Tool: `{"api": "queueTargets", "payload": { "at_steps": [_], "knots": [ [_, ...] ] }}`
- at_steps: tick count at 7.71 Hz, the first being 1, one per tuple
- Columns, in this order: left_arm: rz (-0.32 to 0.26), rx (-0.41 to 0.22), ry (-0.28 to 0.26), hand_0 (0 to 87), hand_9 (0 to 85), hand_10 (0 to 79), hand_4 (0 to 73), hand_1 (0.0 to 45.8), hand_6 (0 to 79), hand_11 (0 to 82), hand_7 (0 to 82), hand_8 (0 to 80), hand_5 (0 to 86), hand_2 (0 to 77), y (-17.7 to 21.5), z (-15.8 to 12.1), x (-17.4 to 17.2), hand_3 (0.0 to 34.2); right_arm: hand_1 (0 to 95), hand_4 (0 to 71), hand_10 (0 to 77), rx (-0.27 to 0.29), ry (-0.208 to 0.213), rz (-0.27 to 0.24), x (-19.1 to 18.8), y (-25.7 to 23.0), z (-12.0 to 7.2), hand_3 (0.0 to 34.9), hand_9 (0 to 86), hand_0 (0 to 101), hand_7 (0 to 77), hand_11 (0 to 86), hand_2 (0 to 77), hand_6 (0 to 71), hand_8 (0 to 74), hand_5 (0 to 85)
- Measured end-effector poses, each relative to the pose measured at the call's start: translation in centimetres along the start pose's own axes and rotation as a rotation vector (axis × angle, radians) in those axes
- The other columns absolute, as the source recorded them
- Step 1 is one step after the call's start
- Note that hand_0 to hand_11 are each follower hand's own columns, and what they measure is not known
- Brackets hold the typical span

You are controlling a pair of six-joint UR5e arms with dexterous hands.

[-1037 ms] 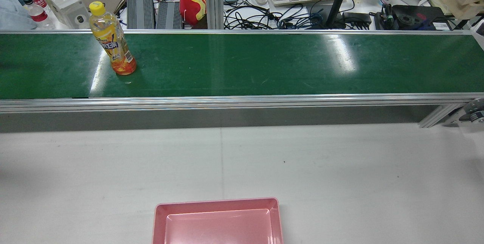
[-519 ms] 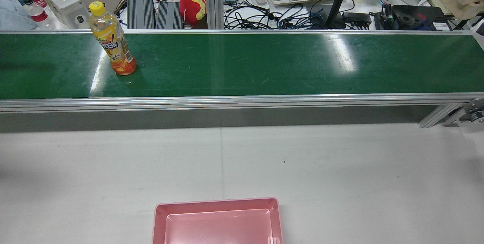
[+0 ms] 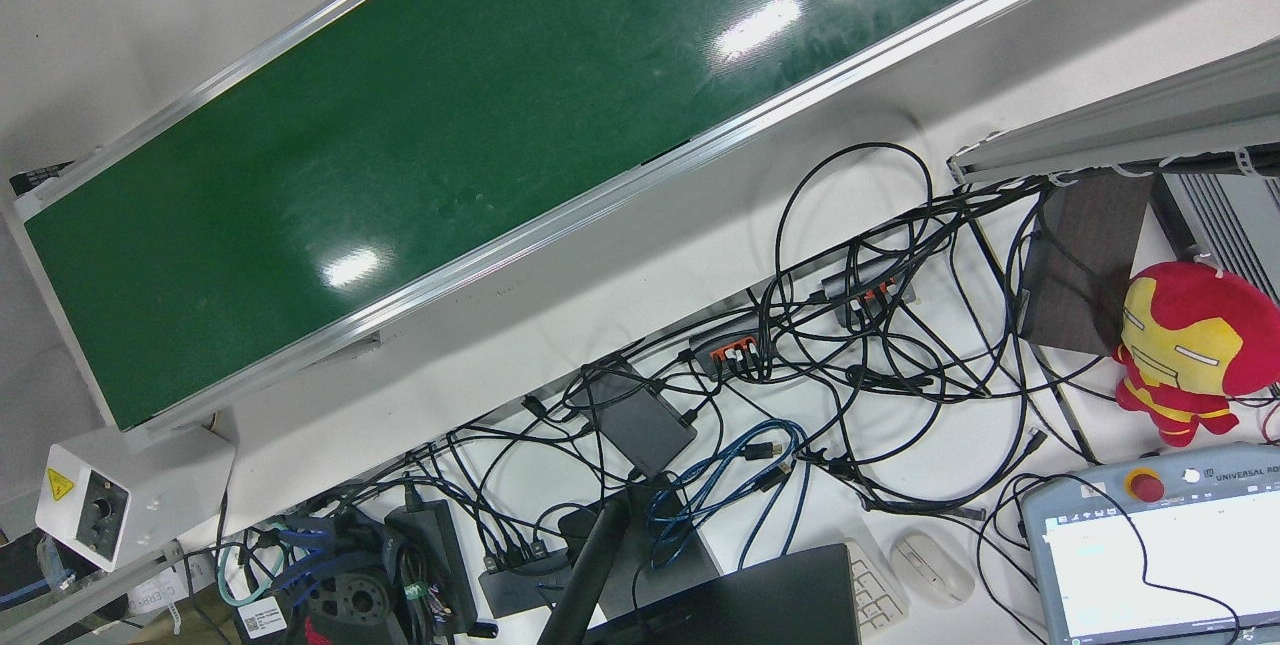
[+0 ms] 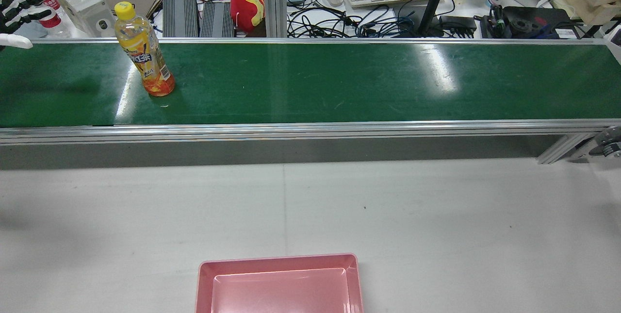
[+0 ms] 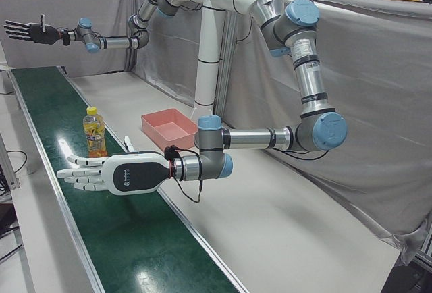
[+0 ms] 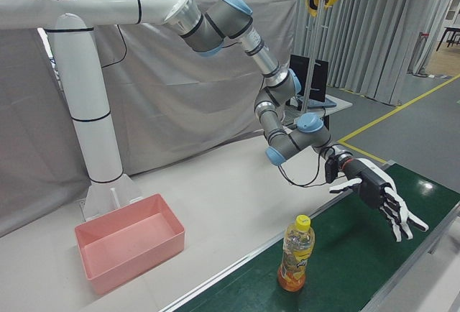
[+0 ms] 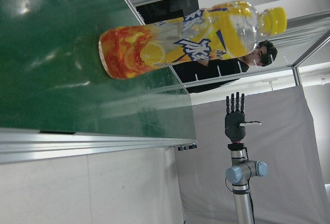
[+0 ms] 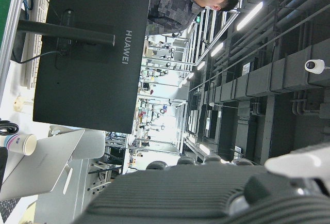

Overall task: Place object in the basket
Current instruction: 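Reach the left hand toward the orange juice bottle on the belt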

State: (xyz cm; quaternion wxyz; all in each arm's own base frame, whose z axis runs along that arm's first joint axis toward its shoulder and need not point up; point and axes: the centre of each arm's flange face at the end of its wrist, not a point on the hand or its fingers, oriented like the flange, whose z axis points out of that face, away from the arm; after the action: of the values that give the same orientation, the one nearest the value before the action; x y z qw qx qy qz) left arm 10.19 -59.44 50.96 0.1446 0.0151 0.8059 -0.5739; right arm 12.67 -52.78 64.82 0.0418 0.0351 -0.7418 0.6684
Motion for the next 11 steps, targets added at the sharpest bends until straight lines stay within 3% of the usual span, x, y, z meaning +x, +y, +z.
{"api": "queueTargets", "payload": {
  "at_steps": [6, 11],
  "knots": [
    [-0.005, -0.027, -0.035, 58.2, 11.4, 9.8, 4.4, 18.5, 0.5, 15.8, 2.2, 8.7, 23.5, 0.5, 4.9, 3.2, -6.1, 0.0, 0.0, 0.0, 0.0, -0.001, 0.0, -0.001, 0.0, 0.1, 0.0, 0.2, 0.0, 0, 0.5, 0.0, 0.0, 0.0, 0.0, 0.0],
    [-0.025, -0.059, -0.072, 58.3, 10.9, 8.7, 3.8, 19.6, 0.5, 15.8, 2.2, 8.7, 24.0, 0.5, 8.2, 3.5, -9.0, 0.0, 0.0, 0.0, 0.0, -0.002, -0.001, -0.001, 0.0, 0.1, 0.0, 0.2, 0.0, 0, 0.5, 0.0, 0.0, 0.0, 0.0, 0.0]
  ]
}}
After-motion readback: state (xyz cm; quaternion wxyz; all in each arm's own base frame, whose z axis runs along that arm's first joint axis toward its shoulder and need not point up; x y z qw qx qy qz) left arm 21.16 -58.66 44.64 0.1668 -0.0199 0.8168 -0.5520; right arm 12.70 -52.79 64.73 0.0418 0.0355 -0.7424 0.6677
